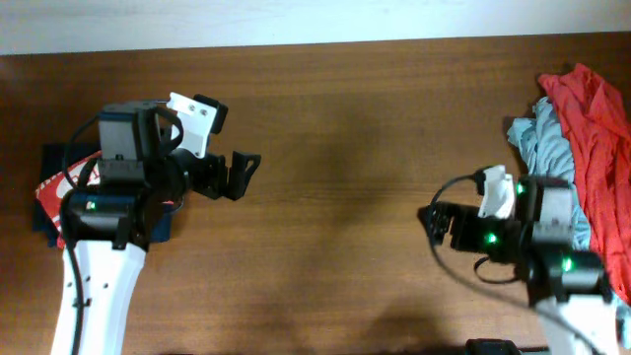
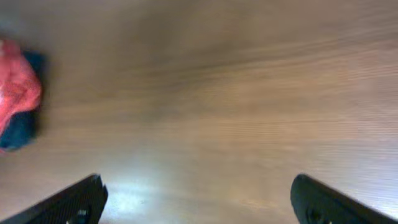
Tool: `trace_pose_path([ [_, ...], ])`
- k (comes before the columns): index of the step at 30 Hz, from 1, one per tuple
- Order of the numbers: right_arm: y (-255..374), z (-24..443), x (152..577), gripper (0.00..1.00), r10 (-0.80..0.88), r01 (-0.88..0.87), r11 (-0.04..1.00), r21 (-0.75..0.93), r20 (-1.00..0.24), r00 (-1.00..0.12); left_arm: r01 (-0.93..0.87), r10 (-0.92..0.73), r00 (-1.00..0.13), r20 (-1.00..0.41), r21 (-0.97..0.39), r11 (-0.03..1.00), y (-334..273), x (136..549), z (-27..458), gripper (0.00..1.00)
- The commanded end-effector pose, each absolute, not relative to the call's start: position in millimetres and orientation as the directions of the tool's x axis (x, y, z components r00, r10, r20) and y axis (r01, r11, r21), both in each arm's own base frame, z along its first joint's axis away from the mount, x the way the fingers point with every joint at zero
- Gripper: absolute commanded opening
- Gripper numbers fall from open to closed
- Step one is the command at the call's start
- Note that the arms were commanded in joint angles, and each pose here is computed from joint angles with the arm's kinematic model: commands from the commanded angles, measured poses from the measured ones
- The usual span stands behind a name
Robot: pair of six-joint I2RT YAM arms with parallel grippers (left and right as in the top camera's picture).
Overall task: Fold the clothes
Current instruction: 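Reach the right gripper to the clothes pile and grasp the orange-red shirt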
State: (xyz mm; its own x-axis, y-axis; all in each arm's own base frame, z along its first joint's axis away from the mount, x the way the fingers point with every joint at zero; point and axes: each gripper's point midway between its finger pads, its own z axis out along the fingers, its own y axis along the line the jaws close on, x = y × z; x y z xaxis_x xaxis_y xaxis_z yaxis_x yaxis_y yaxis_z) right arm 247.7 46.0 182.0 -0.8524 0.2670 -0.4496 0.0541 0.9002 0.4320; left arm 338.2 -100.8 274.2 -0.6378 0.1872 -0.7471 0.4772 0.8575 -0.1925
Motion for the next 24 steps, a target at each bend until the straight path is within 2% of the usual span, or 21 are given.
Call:
trace_pose_path([
  [1, -34.2, 203.1, 267.8, 0.99, 0.417, 0.38, 0.908, 0.175, -0.434, -0.799, 0.455, 0.18, -0.638, -0.749, -0.178, 0.872, -97.8, 344.5, 276.7, 0.99],
  [6, -108.4, 212.6, 282.2, 0.99, 0.601, 0.601, 0.79, 0.124, -0.355, -0.716, 0.441, 0.182, -0.655, -0.734, -0.175, 0.88, -95.2, 346.4, 270.2, 0.99],
  [12, -201.6, 187.2, 252.7, 0.99, 0.877, 0.882, 0.455, 0.124, -0.238, -0.418, 0.438, 0.183, -0.667, -0.722, -0.181, 0.881, -94.9, 343.7, 267.4, 0.99],
  [16, -243.3, 173.5, 222.1, 0.99, 0.952, 0.958, 0.259, 0.121, -0.201, -0.232, 0.438, 0.183, -0.667, -0.722, -0.181, 0.881, -95.0, 343.8, 267.4, 0.99],
  [24, -287.8, 156.7, 157.8, 0.99, 0.988, 0.997, 0.024, 0.069, -0.154, -0.013, 0.438, 0.183, -0.666, -0.723, -0.18, 0.881, -95.0, 343.8, 267.5, 0.99],
])
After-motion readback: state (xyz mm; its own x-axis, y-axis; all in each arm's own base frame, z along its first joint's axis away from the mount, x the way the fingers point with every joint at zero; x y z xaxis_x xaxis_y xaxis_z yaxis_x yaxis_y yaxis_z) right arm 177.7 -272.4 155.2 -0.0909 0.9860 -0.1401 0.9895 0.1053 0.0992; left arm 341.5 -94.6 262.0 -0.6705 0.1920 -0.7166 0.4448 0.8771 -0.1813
